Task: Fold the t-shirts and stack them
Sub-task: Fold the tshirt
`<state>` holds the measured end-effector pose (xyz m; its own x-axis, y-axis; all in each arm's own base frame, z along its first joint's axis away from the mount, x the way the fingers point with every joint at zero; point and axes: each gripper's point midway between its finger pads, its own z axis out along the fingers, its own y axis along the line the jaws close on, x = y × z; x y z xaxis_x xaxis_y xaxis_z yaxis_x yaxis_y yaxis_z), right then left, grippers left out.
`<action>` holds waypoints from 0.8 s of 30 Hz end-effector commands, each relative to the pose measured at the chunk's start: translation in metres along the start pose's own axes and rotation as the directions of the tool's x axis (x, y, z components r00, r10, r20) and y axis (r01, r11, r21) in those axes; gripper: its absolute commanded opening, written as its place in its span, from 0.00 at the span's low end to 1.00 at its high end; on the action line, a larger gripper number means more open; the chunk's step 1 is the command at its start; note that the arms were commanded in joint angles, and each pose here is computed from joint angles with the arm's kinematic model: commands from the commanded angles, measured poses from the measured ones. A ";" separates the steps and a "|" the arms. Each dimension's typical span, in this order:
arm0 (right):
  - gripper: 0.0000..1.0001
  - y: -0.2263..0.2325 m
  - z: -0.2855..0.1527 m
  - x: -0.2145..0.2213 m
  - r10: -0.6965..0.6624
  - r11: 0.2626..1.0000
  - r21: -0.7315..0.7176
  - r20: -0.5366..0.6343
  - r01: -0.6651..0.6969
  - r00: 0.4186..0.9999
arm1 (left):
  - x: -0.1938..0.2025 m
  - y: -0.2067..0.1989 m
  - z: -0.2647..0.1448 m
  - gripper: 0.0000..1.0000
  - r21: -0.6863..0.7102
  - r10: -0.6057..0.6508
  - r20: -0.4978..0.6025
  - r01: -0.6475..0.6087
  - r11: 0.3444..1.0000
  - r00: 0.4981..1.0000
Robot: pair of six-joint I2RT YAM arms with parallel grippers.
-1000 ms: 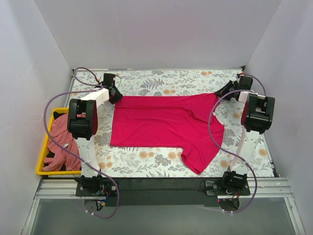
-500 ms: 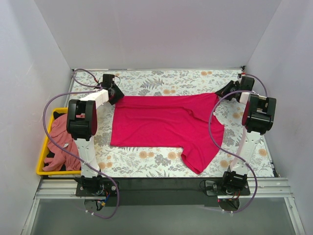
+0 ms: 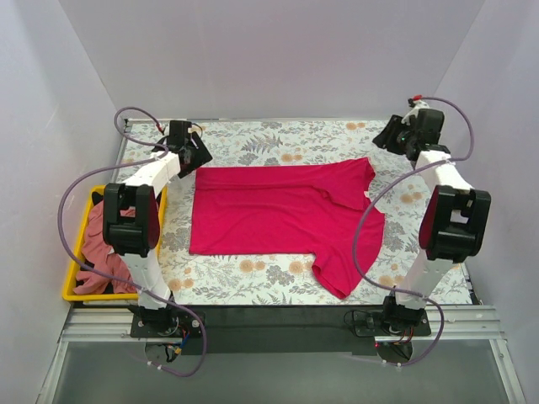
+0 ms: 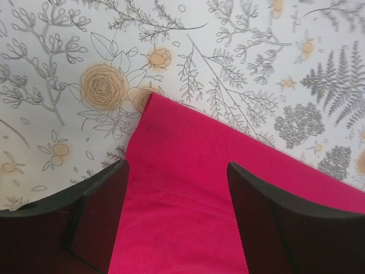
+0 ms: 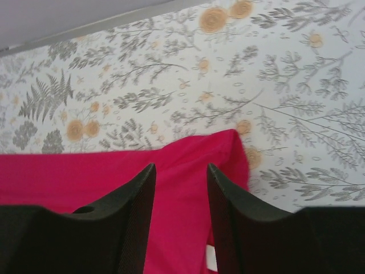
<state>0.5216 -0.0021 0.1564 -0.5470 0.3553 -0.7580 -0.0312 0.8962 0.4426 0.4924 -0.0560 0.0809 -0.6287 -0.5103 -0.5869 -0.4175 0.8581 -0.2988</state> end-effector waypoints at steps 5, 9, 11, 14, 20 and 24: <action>0.38 0.093 -0.024 0.092 -0.421 0.904 0.000 -0.177 0.427 0.890 | 0.017 0.019 -0.066 0.69 -0.030 0.060 0.046 -0.059 0.998 0.997; 0.34 0.125 -0.028 0.145 -0.611 0.783 -0.062 -0.256 0.618 0.749 | 0.042 0.034 -0.088 0.69 -0.036 0.084 0.040 -0.082 0.996 0.996; 0.30 0.130 -0.027 0.157 -0.650 0.749 -0.073 -0.277 0.659 0.708 | 0.052 0.039 -0.097 0.69 -0.034 0.099 0.046 -0.097 0.995 0.994; 0.29 0.137 -0.025 0.172 -0.687 0.714 -0.102 -0.296 0.693 0.664 | 0.072 0.052 -0.096 0.69 -0.051 0.118 0.025 -0.117 0.992 0.993; 0.28 0.132 -0.018 0.192 -0.690 0.701 -0.114 -0.357 0.703 0.630 | 0.081 0.062 -0.092 0.69 -0.083 0.155 0.029 -0.152 0.985 0.987; 0.27 0.121 -0.014 0.204 -0.680 0.701 -0.104 -0.397 0.706 0.616 | 0.075 0.060 -0.091 0.69 -0.089 0.155 0.045 -0.151 0.985 0.987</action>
<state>0.3911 0.1798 0.0638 -0.6454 -0.4814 -0.5931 -0.5069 0.8507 -0.1389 0.3471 -0.0523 0.0684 -0.7038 -0.3810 -0.5995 -0.3751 0.9161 -0.1417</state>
